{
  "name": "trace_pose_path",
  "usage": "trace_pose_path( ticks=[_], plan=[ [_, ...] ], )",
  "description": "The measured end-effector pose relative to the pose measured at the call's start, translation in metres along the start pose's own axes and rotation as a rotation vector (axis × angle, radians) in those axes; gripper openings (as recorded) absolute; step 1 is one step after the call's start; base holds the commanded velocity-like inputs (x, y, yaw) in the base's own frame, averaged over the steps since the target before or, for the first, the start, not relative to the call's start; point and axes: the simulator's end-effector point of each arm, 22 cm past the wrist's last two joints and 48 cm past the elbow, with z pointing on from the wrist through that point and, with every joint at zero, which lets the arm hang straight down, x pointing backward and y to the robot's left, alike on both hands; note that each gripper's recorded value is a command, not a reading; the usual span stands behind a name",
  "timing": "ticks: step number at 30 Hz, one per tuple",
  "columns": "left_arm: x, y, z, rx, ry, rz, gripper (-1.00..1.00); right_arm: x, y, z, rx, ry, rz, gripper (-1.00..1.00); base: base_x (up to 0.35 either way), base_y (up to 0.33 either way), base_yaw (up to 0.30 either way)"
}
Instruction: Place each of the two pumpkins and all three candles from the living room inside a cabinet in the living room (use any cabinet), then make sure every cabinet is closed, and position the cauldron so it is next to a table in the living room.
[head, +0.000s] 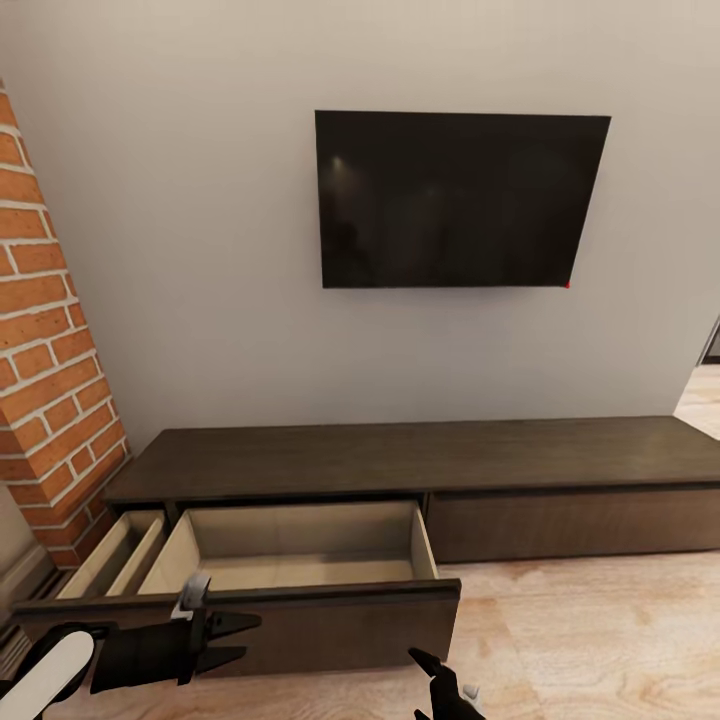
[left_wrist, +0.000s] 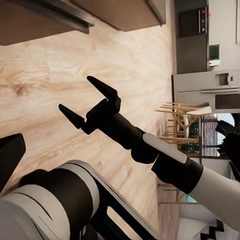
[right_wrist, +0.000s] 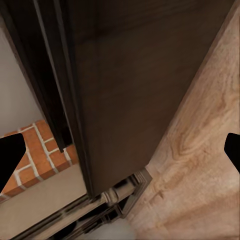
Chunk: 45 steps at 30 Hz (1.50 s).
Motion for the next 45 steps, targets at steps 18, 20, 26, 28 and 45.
trace_pose_path(
  ticks=[18, 20, 26, 28, 45],
  plan=[
    [-0.013, -0.034, -0.011, -0.001, 0.002, 0.000, 1.00, 0.006, 0.036, -0.013, 0.001, 0.001, -0.002, 1.00, 0.000, 0.000, 0.000],
    [-0.015, -0.038, -0.012, -0.003, 0.002, 0.000, 1.00, 0.006, 0.040, -0.014, 0.002, 0.001, -0.003, 1.00, 0.000, 0.000, 0.000],
    [-0.018, -0.047, -0.015, -0.013, 0.003, 0.003, 1.00, 0.008, 0.052, -0.019, 0.001, 0.001, -0.004, 1.00, 0.000, 0.000, 0.000],
    [-0.019, -0.049, -0.016, -0.018, 0.004, 0.005, 1.00, 0.008, 0.055, -0.021, 0.002, 0.000, -0.004, 1.00, 0.000, 0.000, 0.000],
    [-0.031, -0.051, -0.022, -0.163, 0.004, 0.010, 1.00, 0.010, 0.081, -0.034, 0.031, -0.008, -0.058, 1.00, 0.000, 0.000, 0.000]
  ],
)
